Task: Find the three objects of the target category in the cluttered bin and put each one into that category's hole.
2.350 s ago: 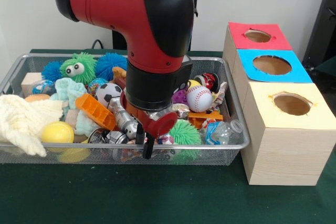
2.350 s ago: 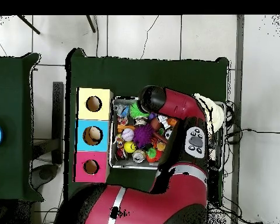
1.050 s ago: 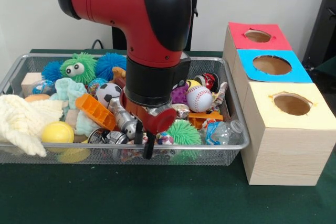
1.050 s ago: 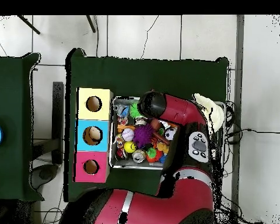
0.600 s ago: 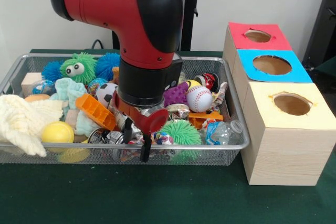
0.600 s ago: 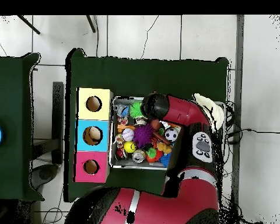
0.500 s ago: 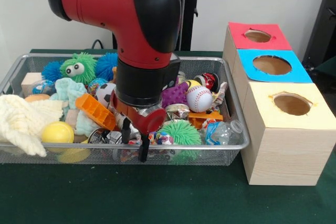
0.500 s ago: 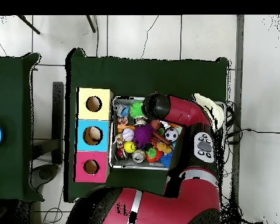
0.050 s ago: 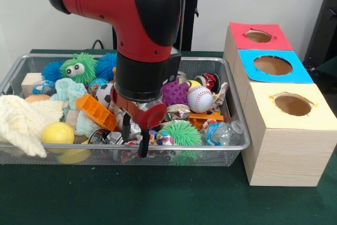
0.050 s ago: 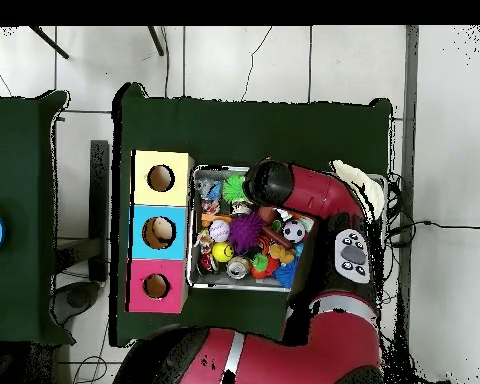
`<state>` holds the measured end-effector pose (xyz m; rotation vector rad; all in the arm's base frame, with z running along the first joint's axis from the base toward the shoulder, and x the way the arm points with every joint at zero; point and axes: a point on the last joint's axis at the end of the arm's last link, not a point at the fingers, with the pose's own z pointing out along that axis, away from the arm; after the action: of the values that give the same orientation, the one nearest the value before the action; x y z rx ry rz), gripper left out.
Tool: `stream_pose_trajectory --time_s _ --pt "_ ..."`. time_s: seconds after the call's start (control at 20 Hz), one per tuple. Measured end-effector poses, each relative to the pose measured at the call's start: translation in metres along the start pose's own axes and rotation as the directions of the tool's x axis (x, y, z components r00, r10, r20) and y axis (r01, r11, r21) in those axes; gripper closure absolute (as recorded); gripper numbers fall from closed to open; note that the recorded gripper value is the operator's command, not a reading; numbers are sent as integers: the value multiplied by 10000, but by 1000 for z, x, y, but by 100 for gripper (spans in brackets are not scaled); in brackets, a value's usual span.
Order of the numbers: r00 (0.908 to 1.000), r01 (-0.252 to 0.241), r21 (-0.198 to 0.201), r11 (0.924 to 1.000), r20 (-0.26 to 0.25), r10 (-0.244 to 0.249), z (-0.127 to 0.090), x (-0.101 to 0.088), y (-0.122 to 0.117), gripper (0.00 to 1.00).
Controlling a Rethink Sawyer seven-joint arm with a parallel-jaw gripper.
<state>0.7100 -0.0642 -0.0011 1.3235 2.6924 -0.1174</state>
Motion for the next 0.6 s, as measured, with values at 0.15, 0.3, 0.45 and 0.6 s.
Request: stream_pose_trajectory --time_s 0.15,0.3,0.45,0.6 --pt "10000 16 -28 10000 25 -16 -8 1 1 0" --pt "10000 58 -76 10000 63 -58 -17 4 4 0" --pt "9999 110 -112 9999 87 -109 -25 7 6 0" --pt "9998 129 -149 9998 122 -127 -29 7 8 0"
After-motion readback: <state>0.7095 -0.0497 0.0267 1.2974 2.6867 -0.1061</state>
